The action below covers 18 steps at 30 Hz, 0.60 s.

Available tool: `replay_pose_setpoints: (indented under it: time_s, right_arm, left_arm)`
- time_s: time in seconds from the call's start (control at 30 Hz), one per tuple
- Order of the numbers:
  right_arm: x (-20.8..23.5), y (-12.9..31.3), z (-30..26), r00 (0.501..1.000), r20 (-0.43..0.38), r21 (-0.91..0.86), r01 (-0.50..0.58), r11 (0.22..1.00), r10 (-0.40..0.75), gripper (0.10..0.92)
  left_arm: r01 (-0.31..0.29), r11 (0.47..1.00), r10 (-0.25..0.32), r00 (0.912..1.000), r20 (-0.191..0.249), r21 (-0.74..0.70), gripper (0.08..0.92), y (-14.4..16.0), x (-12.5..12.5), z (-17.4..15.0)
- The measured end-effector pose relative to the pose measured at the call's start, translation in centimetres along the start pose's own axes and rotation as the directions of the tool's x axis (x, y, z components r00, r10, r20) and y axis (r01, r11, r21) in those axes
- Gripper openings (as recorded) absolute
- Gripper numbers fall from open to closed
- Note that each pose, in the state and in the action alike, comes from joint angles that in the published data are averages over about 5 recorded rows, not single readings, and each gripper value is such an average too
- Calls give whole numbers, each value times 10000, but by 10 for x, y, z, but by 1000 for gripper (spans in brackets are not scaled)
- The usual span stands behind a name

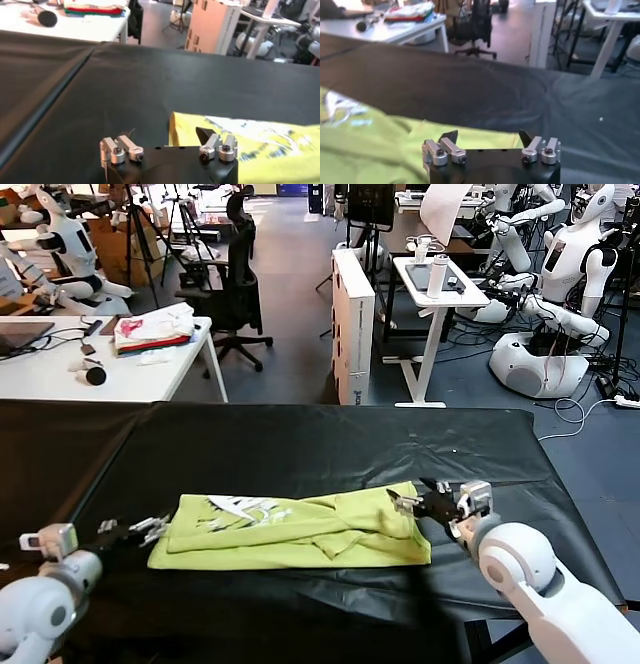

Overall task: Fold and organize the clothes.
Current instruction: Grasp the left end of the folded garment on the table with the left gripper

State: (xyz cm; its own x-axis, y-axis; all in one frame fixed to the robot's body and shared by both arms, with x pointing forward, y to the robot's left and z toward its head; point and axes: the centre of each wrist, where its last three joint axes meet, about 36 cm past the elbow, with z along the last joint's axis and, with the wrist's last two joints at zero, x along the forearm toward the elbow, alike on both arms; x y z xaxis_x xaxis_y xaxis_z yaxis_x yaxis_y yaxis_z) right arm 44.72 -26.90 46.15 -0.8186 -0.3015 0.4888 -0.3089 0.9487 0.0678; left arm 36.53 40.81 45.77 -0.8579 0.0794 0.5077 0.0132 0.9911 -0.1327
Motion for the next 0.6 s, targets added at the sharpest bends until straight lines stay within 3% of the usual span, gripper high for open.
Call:
replay_pose_setpoints:
  time_s: [0.27, 0.6]
  right_arm:
    - [-18, -6, 12, 9993, -251, -473, -276, 9985, 265, 907]
    - [-30, -7, 18, 9987, -393, -756, -364, 9965, 334, 907]
  left_arm:
    - [39, 9993, -36, 10000, -72, 384, 907, 4, -30, 3]
    - [-50, 9979, 57, 9999, -107, 639, 907, 2, -47, 3]
